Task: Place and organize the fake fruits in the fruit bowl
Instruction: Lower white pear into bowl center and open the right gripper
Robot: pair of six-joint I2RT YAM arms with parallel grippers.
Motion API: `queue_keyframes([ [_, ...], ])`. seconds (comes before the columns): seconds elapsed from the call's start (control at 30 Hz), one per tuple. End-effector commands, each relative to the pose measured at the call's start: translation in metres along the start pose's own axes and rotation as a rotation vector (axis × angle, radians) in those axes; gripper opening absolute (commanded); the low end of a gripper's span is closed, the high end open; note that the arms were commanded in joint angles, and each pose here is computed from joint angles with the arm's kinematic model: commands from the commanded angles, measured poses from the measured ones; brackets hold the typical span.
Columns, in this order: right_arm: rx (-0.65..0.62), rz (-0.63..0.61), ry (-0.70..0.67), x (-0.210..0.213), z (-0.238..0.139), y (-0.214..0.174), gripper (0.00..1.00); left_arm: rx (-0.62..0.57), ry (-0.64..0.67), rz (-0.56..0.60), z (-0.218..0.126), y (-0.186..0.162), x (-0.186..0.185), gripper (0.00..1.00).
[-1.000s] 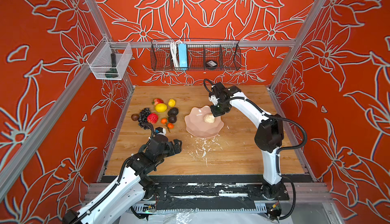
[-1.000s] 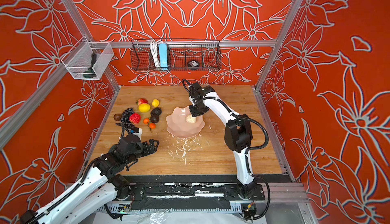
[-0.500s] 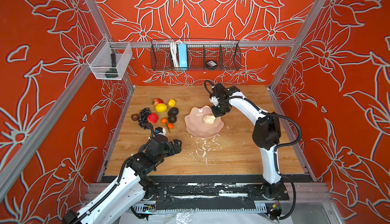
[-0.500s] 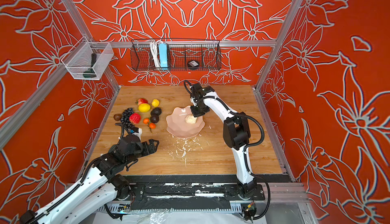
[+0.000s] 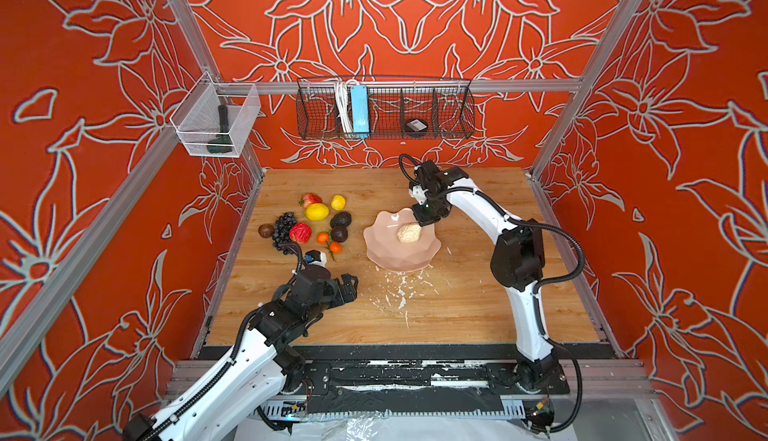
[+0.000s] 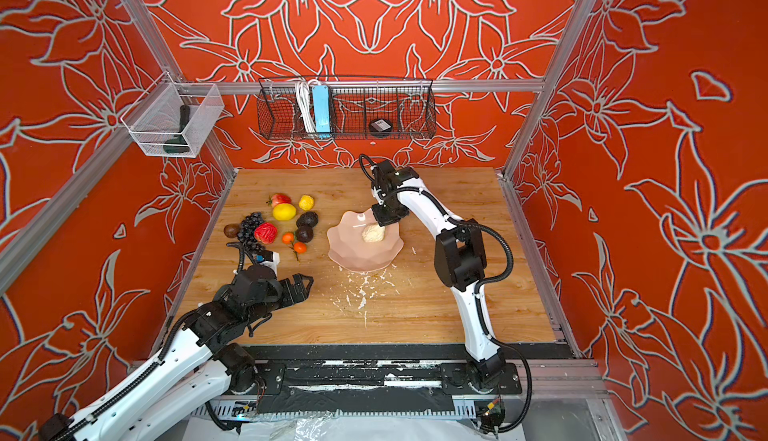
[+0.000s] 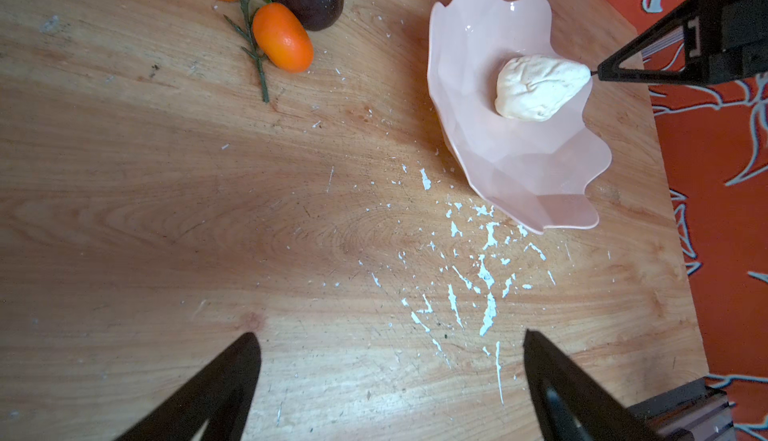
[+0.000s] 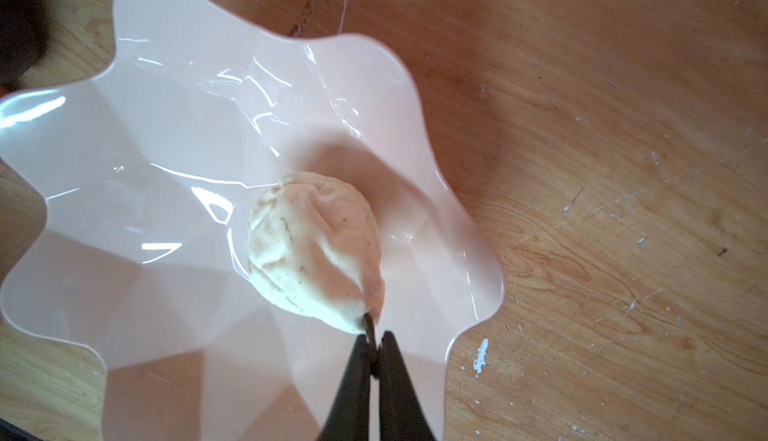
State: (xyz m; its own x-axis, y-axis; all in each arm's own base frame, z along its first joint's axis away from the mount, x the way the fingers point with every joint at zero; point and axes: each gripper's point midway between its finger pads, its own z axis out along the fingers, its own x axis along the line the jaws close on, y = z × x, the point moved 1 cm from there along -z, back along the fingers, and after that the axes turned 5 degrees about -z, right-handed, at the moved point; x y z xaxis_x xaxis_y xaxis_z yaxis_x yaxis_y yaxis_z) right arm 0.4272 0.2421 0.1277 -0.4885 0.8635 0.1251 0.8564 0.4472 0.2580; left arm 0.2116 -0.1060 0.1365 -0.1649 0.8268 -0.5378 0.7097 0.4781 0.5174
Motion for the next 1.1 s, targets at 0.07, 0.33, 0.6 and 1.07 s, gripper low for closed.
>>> queue_keyframes([
  [0.07,0.010,-0.016,-0.015,-0.007,0.009,0.006,0.11,-0.019,0.016,-0.004,0.000,0.002,0.005,0.98],
  [0.33,-0.002,-0.012,0.006,-0.005,0.016,0.016,0.11,-0.018,0.019,-0.005,0.001,0.001,0.006,0.98],
  [0.6,-0.010,-0.008,0.028,-0.002,0.021,0.024,0.11,-0.023,0.024,-0.003,-0.001,0.001,0.008,0.98],
  [1.07,-0.026,0.000,0.020,-0.003,0.016,0.029,0.18,-0.022,0.027,-0.003,-0.001,0.002,0.008,0.98],
])
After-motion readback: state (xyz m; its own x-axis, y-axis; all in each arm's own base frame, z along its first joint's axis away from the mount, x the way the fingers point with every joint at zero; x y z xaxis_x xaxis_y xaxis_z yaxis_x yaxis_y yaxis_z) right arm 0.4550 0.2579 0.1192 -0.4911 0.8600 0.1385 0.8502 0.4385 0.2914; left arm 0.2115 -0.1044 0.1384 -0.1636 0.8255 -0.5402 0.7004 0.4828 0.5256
